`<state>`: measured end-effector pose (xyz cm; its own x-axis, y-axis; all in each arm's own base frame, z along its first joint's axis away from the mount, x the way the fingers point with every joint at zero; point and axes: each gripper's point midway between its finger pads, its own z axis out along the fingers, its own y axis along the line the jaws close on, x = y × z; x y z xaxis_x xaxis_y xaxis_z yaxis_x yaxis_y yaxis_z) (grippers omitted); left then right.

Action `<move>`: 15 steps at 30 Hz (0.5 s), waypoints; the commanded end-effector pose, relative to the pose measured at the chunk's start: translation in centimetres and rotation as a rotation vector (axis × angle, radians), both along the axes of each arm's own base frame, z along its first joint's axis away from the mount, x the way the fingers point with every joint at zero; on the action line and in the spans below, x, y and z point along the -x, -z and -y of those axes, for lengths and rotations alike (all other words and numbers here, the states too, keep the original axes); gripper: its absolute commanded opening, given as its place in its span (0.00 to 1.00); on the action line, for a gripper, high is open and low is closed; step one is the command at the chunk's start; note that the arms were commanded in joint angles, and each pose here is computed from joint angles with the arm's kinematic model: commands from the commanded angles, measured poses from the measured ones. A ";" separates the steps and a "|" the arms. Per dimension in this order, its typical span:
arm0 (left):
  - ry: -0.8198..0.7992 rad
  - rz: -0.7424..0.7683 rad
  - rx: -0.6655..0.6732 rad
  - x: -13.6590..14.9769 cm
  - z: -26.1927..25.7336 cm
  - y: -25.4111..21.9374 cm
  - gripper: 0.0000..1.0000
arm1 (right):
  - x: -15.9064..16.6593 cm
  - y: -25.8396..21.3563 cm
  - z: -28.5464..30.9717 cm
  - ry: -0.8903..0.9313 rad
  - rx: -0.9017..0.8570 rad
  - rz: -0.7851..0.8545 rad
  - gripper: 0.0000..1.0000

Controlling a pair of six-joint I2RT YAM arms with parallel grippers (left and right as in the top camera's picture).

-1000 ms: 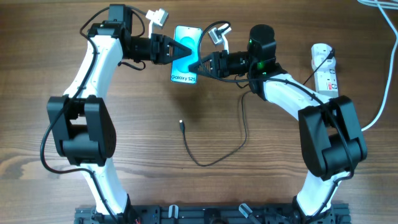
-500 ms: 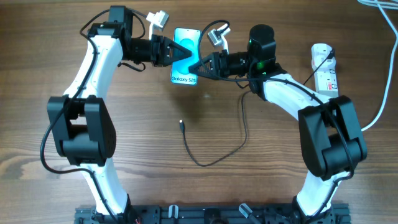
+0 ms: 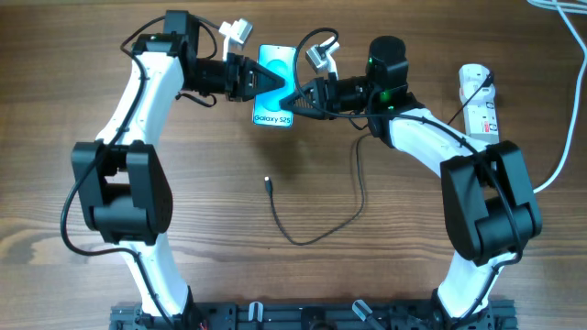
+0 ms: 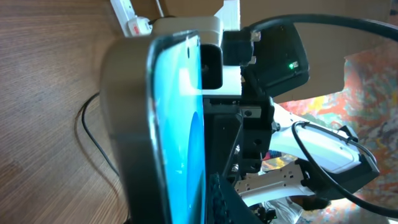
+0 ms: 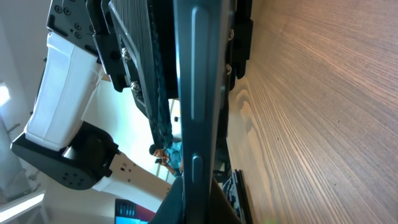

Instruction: Plug charger to phone and switch on socket

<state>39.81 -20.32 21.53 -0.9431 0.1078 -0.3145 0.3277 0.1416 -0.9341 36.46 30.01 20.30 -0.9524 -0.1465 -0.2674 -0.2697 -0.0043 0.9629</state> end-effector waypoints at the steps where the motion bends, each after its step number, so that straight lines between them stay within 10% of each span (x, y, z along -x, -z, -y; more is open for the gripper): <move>1: 0.060 0.061 0.045 1.7 2.0 -2.7 0.20 | -0.8 0.7 -0.3 0.041 0.020 -0.060 0.04; 8: 0.061 0.058 0.044 1.7 2.1 -2.7 0.09 | -0.5 0.6 -0.1 0.018 0.015 -0.060 0.04; 15: 0.036 0.059 0.044 1.2 1.1 -2.7 0.18 | -0.8 0.6 0.8 0.020 0.010 -0.056 0.04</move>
